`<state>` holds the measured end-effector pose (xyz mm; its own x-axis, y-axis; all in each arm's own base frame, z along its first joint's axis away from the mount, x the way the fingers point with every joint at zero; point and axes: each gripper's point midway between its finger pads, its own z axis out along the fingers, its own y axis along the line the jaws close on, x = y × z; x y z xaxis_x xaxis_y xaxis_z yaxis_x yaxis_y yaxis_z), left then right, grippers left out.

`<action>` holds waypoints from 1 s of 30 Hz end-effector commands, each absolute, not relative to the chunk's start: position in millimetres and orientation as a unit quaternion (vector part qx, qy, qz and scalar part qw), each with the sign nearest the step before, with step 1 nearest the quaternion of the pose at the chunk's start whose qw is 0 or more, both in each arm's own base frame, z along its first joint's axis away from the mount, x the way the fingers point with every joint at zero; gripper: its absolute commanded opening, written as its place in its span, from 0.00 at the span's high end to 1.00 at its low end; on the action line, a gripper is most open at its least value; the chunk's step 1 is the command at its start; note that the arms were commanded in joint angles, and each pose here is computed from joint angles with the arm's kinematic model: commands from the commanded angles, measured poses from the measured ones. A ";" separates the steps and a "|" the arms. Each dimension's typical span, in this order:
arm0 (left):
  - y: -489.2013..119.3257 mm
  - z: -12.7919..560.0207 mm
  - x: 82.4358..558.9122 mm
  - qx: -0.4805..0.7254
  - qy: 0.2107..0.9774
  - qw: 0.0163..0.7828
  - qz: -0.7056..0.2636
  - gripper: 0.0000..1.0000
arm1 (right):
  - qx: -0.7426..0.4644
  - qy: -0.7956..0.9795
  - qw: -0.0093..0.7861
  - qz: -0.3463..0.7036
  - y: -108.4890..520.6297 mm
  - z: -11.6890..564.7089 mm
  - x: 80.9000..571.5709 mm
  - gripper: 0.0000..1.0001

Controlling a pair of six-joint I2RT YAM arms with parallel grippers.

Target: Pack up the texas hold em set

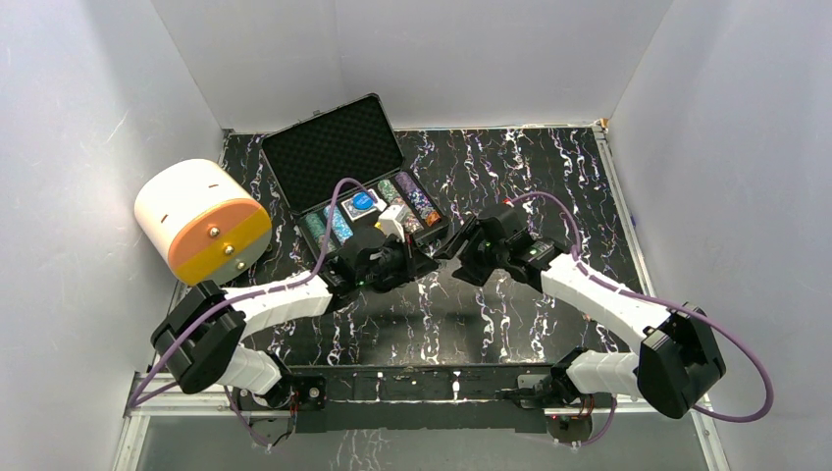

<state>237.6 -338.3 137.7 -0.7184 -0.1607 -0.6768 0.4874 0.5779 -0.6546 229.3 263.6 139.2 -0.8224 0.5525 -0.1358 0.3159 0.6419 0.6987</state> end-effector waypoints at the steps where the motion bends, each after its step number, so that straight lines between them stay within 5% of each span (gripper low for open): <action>1: -330.6 150.9 258.7 0.170 0.811 0.419 -0.372 1.00 | 0.236 0.885 0.225 0.333 244.6 163.7 250.1 0.26; 15: -306.2 135.1 371.6 0.385 0.805 0.440 -0.101 1.00 | 0.277 0.873 0.287 0.280 180.4 170.5 262.9 0.26; 30: -323.6 115.6 410.1 0.394 0.807 0.425 -0.109 1.00 | 0.282 0.876 0.273 0.281 178.8 162.9 254.3 0.27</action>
<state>399.1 -316.2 98.8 -0.3478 0.5752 -0.7404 0.7308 0.6611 0.1703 254.2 181.2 152.7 -0.7032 0.6427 -0.3040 0.3565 0.6886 0.6314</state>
